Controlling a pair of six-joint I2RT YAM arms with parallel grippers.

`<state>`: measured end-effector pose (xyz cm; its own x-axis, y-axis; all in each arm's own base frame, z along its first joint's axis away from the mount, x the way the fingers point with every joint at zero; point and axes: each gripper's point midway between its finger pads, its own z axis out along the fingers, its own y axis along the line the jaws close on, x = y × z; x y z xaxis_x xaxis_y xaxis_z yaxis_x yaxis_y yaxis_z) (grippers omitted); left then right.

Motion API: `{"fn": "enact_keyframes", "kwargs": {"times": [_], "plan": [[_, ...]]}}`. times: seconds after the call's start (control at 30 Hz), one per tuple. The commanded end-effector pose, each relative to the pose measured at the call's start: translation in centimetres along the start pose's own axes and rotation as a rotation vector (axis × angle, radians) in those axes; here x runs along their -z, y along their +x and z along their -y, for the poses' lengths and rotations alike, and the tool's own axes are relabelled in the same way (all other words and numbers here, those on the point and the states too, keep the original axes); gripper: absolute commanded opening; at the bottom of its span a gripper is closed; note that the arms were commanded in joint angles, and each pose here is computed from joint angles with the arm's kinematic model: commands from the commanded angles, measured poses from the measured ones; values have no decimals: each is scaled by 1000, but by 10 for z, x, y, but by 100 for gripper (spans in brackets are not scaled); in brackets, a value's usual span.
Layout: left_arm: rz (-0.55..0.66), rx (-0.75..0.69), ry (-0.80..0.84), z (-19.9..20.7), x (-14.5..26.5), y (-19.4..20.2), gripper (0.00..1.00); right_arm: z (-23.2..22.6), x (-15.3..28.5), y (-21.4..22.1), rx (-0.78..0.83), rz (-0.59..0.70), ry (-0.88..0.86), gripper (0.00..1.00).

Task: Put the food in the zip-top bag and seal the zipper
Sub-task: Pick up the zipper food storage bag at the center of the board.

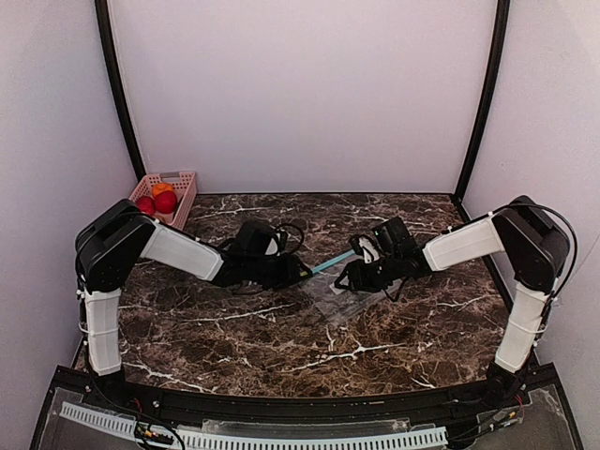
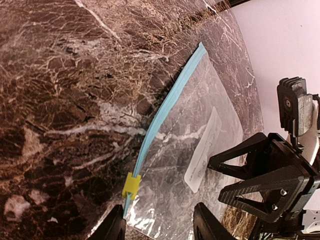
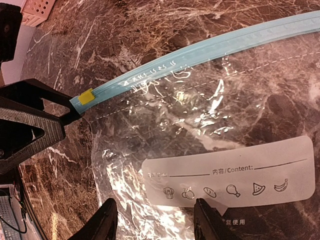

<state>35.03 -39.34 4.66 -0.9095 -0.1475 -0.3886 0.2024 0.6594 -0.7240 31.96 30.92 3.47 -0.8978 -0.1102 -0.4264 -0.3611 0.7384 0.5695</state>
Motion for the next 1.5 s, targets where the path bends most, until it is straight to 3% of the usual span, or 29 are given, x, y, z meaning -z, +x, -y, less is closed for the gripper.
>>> {"fn": "enact_keyframes", "kwargs": {"times": [0.0,0.33,0.53,0.77,1.03,1.27,1.47], "plan": [[-25,-102,-108,-14,-1,1,43,3,-4,11,-10,-22,7,51],[-38,-130,-122,-16,-7,1,24,4,-4,12,-12,-24,6,51],[-38,-200,-152,-16,-6,-5,1,1,-1,10,-7,-16,2,51],[-22,-354,-50,19,4,-17,1,-12,22,-1,31,28,3,51],[-5,-545,130,77,49,-19,1,-32,70,-8,86,88,16,51],[-68,-698,257,124,104,5,1,-67,132,-15,220,199,-24,51],[-181,-809,300,160,143,38,1,-131,193,-14,424,279,-171,54]]}}
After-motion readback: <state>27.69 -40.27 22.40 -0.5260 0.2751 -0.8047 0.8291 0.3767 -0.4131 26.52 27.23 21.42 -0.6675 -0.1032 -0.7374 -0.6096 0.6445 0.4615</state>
